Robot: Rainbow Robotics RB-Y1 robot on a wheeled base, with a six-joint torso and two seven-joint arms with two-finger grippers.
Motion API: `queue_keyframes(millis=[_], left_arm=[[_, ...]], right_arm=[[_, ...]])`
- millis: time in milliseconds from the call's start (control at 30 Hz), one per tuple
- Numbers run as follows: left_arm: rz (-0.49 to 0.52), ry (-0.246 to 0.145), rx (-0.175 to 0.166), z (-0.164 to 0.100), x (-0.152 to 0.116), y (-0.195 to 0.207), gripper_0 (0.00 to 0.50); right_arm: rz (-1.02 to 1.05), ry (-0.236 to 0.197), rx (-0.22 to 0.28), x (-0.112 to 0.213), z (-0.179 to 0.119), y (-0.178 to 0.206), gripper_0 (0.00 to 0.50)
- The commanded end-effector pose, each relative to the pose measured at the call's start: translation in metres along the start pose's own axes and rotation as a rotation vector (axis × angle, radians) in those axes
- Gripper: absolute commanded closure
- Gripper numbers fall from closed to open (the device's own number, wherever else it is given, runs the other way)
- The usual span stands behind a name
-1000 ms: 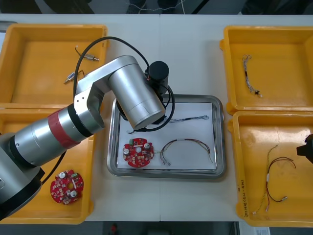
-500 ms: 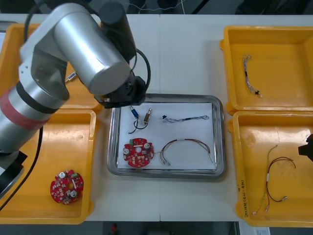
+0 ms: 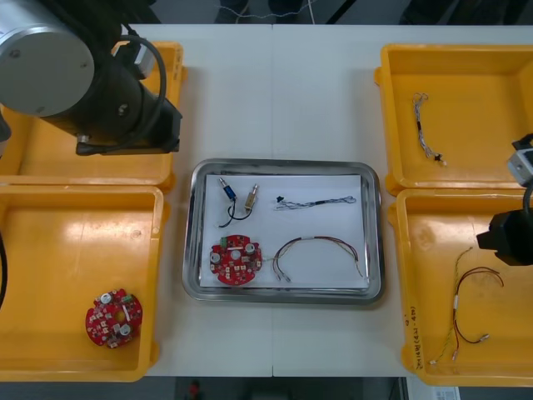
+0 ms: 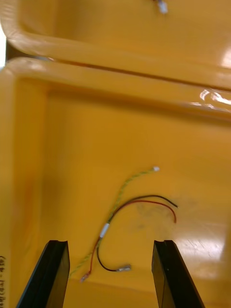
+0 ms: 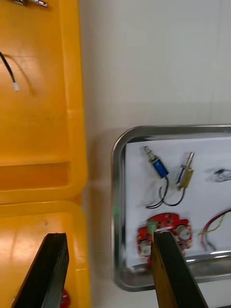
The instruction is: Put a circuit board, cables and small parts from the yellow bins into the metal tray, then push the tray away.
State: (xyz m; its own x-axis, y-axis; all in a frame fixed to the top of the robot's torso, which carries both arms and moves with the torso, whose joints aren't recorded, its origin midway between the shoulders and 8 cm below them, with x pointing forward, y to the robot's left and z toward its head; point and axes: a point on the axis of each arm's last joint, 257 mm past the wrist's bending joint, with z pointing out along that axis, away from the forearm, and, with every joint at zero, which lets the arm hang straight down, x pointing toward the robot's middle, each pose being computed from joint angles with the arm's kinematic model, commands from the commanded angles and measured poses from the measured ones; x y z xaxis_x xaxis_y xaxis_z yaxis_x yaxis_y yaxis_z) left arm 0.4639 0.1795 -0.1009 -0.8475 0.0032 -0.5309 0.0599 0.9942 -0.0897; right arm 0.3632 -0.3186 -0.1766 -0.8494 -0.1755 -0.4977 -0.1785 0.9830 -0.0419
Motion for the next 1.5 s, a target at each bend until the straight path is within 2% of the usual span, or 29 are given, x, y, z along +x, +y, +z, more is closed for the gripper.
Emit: queue_keyframes(millis=[33, 367, 567, 800, 1033, 1267, 1500], left_arm=[[0.06, -0.01, -0.055, -0.012, 0.013, 0.05, 0.0], [0.086, 0.003, -0.099, -0.027, 0.034, 0.111, 0.0], [0.106, 0.016, -0.127, -0.034, 0.05, 0.139, 0.0], [0.101, 0.03, -0.156, -0.044, 0.072, 0.167, 0.0], [0.072, 0.04, -0.184, -0.052, 0.086, 0.191, 0.0], [0.043, 0.055, -0.202, -0.054, 0.098, 0.206, 0.0], [0.042, 0.057, -0.211, -0.054, 0.1, 0.21, 0.0]], right_arm=[[-0.183, -0.049, -0.029, -0.032, -0.011, 0.045, 0.0], [-0.463, -0.056, -0.12, -0.048, -0.007, 0.134, 0.0], [-0.621, -0.048, -0.17, -0.041, -0.004, 0.185, 0.0], [-0.807, -0.014, -0.207, -0.019, 0.002, 0.231, 0.0], [-0.977, 0.011, -0.197, 0.001, 0.011, 0.261, 0.0], [-1.096, 0.039, -0.146, 0.014, 0.026, 0.268, 0.0], [-1.279, 0.013, -0.114, 0.015, 0.042, 0.275, 0.0]])
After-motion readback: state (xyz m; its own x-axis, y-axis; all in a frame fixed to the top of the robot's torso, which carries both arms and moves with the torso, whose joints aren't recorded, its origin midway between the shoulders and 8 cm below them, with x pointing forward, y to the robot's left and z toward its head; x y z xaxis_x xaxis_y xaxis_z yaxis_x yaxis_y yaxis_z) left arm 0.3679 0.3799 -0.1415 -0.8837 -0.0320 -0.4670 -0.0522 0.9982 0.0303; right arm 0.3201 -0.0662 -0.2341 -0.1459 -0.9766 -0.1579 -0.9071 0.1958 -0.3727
